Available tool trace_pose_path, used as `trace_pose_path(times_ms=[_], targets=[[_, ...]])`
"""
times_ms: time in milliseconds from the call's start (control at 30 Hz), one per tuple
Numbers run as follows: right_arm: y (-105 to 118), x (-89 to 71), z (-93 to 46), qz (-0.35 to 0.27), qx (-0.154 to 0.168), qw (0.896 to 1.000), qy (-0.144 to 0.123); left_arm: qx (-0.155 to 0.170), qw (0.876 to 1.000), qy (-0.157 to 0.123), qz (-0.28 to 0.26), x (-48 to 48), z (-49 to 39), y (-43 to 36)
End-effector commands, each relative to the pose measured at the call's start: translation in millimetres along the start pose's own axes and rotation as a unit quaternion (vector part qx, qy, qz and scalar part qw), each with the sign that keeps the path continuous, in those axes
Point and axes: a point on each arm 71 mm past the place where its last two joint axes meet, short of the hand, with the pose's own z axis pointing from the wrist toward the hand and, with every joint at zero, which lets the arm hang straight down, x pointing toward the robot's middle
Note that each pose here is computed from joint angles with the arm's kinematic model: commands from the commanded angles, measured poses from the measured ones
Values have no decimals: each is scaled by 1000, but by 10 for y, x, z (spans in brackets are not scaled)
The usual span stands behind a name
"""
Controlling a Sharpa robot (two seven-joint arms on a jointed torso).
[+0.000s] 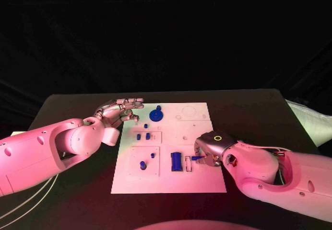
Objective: Assemble the parts on the task board
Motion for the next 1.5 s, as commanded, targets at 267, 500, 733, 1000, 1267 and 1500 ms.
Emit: trace_pose_path(times_ms=[267,500,733,1000,1267,1500], targets=[[-71,132,2,-25,16,999,29,2,1000,12,1,27,-2,-1],[-108,138,3,-13,24,999,27,2,1000,12,1,31,-2,-1],[-148,107,-36,52,35,998,9,1,1000,13,1,35,-3,0],[-214,40,-105,184,62,981,0,1,1000,14,1,44,-1,2],[-231,62,-141,290,89,952,30,1,1000,15,1,53,-1,3],[-197,86,-136,335,99,936,50,1,1000,16,1,63,-2,5]])
